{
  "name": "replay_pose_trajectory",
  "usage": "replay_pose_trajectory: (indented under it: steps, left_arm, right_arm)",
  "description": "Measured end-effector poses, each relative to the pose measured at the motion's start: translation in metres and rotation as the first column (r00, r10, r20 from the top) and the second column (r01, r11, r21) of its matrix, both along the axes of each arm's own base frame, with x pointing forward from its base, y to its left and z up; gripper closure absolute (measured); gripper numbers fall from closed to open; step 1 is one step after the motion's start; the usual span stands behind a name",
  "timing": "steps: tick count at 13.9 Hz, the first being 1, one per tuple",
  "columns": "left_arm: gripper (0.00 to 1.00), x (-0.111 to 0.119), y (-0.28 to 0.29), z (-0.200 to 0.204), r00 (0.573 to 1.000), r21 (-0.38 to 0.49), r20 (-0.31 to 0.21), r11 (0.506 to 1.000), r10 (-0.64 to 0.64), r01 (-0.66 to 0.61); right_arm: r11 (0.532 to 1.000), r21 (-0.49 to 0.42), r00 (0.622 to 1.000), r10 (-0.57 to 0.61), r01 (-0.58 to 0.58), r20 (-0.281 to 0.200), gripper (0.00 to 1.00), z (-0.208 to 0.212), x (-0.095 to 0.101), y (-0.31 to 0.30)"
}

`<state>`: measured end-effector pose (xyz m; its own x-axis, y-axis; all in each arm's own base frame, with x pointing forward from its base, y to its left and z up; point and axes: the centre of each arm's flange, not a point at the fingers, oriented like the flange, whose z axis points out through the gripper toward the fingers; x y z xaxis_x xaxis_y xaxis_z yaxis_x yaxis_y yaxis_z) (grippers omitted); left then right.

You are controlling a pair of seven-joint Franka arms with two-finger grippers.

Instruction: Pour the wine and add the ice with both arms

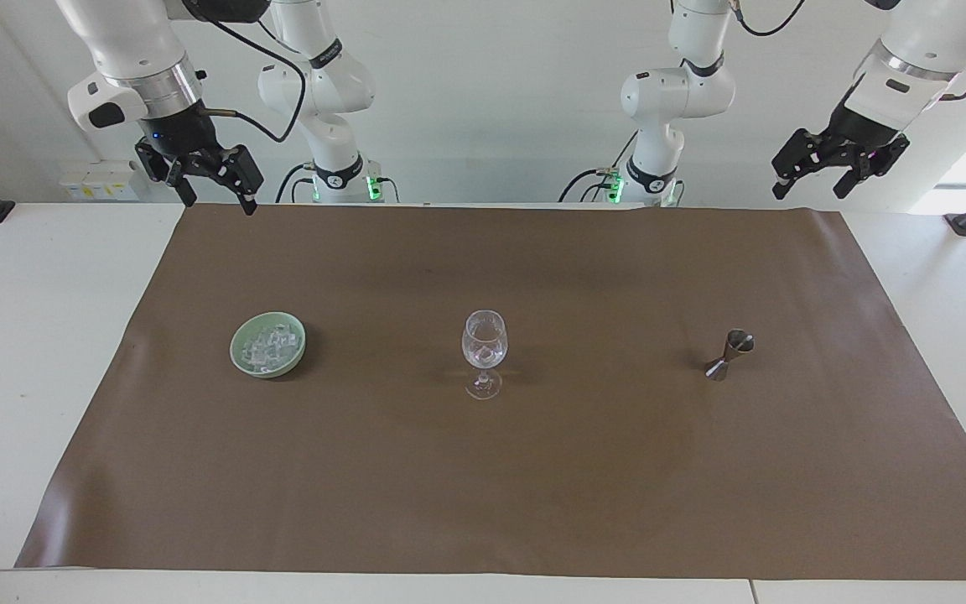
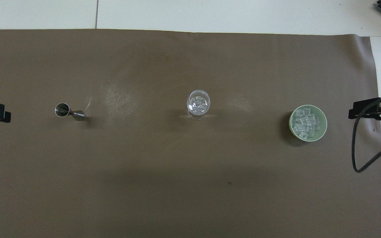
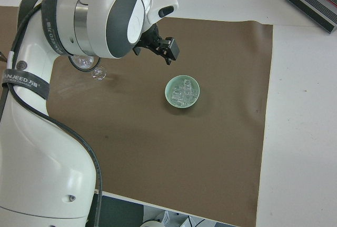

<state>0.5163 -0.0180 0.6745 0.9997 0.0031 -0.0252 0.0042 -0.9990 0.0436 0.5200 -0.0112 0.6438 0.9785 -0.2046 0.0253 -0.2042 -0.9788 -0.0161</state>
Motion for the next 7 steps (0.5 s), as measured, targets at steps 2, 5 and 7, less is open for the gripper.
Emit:
replay_pose_trajectory:
  steps: [2,5,7]
  left_arm:
    - [0.00,0.0003,0.0000,0.0002,1.000,0.000,0.003,1.000,0.000,0.000]
    - [0.00,0.0009,0.0000,0.0007,1.000,0.000,0.008,1.000,0.000,0.000]
    - [0.00,0.0014,0.0000,0.0009,1.000,0.000,0.013,1.000,0.000,0.000]
  right_arm:
    - [1.000,-0.003,1.000,0.019,-0.019,-0.009,0.00,-0.0006,-0.0012,-0.0003]
    - [0.999,-0.011,0.999,0.036,-0.036,-0.012,0.00,-0.0008,-0.0016,-0.0028]
    - [0.999,-0.012,0.999,0.036,-0.036,-0.013,0.00,-0.0008,-0.0016,-0.0029]
